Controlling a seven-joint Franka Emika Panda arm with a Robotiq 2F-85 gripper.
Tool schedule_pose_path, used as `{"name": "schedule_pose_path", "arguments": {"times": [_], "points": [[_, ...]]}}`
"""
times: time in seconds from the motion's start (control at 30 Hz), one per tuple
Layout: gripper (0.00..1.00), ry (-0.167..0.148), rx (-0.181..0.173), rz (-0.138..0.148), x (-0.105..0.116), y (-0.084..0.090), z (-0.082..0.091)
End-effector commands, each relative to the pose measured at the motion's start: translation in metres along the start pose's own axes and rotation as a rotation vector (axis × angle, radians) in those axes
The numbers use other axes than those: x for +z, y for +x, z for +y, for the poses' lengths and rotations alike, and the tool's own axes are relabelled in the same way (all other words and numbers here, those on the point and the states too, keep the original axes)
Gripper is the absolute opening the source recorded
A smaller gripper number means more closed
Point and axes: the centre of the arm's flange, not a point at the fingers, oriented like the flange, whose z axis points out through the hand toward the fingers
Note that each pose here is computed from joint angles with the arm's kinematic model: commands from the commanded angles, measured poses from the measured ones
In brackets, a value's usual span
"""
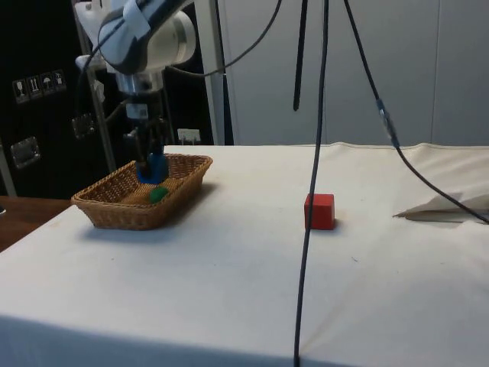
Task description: Place all non-red objects into the basket.
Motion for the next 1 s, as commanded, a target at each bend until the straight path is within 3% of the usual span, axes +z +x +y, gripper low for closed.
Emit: {"name": "schedule_pose_path", "arguments": {"times": [0.0,0.33,0.4,0.67,0.7,0.97], "points": [[0.01,0.001,-0.001,0.004,0.004,0.001,-0.001],[0.03,-0.008,0.0,-0.005,0.022,-0.001,-0.001],[0.17,-0.008,0.0,-0.006,0.023,-0.002,-0.001],[0.93,-0.009,0.001,-0.007,0.025,-0.002,-0.001],[0.99,-0.009,0.001,-0.007,0.025,-0.002,-0.001],[1.0,-0.007,0.0,-0.01,0.018,-0.003,-0.002]]}}
